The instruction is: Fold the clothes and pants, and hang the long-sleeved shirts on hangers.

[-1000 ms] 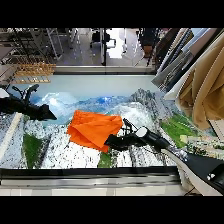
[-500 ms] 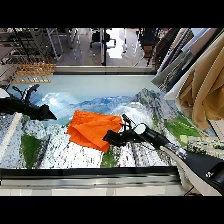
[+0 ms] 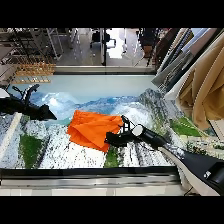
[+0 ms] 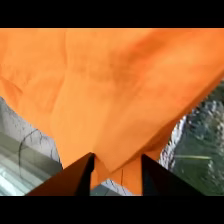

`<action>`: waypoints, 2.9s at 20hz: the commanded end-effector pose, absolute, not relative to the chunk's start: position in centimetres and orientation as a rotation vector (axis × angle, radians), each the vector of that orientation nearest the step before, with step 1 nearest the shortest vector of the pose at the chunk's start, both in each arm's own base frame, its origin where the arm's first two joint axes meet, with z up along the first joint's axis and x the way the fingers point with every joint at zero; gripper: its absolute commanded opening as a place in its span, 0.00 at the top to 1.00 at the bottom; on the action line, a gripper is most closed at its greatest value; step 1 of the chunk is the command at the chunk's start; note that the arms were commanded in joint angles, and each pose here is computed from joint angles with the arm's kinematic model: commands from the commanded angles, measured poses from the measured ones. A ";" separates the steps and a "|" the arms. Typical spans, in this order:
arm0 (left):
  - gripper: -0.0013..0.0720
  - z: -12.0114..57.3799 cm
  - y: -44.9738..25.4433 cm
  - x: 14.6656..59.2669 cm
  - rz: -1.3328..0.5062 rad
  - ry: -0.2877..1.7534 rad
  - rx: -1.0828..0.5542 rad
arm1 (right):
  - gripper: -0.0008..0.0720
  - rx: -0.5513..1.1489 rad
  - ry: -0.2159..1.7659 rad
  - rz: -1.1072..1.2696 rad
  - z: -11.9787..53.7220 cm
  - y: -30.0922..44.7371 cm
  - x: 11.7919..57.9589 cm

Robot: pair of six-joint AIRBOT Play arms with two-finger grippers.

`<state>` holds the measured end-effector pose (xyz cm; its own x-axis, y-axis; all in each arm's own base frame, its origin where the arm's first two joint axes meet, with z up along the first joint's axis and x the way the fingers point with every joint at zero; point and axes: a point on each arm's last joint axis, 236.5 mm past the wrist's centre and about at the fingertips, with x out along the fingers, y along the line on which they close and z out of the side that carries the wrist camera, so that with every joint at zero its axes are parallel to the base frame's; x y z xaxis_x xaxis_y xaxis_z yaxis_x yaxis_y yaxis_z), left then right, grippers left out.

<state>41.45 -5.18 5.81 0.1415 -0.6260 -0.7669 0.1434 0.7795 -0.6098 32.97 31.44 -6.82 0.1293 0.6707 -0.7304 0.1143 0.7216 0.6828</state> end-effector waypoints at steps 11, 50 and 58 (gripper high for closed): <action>0.97 5.8 -5.6 41.4 -0.606 1.316 -0.419 | 0.97 0.659 0.510 0.418 11.0 30.4 52.2; 0.97 7.0 -12.1 34.0 -0.785 1.376 -0.297 | 0.98 0.493 0.889 0.432 17.9 12.4 43.5; 0.97 8.0 -12.5 29.9 -0.800 1.350 -0.268 | 0.98 0.608 0.752 -0.350 23.1 -10.3 24.0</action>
<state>30.86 -12.43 8.06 0.0076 -0.6485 -0.7612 0.3507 0.7146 -0.6053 32.43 -5.79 24.79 0.7583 0.1251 -0.6397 0.2365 0.8618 0.4488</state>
